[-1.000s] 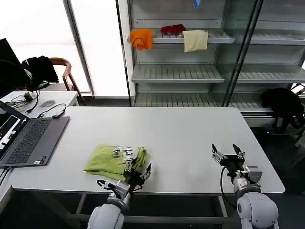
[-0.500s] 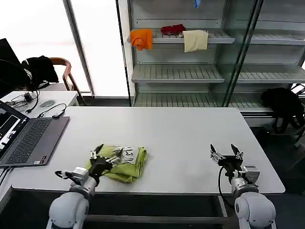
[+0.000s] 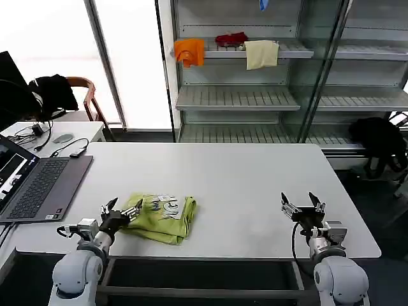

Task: Fold and organize the clothes.

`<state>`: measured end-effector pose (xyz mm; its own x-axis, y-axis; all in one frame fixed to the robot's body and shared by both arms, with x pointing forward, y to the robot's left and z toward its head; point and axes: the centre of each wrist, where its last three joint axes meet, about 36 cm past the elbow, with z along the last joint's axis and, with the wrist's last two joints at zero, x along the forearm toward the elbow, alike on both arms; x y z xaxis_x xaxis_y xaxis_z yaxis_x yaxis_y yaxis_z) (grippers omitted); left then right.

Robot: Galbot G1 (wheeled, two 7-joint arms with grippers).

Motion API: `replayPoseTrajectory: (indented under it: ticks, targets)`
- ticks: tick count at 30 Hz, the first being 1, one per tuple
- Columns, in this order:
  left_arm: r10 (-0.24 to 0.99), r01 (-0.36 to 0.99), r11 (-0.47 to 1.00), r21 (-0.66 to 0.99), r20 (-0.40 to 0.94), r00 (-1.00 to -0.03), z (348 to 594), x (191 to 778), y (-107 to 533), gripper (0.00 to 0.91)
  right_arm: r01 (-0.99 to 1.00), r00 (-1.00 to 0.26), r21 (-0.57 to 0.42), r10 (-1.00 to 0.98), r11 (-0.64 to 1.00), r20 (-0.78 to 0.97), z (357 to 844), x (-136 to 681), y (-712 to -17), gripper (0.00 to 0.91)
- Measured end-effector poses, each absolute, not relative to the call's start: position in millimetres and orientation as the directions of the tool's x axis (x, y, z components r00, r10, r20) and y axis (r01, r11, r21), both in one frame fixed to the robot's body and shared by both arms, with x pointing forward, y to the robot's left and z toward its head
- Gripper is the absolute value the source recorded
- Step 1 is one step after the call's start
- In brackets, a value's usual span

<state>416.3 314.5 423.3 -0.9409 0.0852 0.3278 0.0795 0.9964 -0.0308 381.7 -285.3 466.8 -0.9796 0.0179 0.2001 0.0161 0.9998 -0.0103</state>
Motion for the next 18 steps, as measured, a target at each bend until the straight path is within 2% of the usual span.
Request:
replayPoseTrajectory:
  ticks: [8, 14, 18]
  targets:
    - [0.084, 0.072, 0.996, -0.048, 0.360, -0.929, 410, 418, 319, 0.897, 0.019, -0.979, -0.013, 0.021, 1.000, 0.202, 466, 382, -287, 0.907]
    - [0.086, 0.068, 0.996, -0.061, 0.376, -0.923, 405, 420, 320, 0.746, 0.019, -0.979, -0.010, 0.021, 1.000, 0.203, 466, 382, -287, 0.907]
    - [0.096, 0.071, 0.994, -0.078, 0.386, -0.918, 403, 419, 322, 0.514, 0.021, -0.979, -0.011, 0.023, 1.000, 0.202, 466, 382, -287, 0.907]
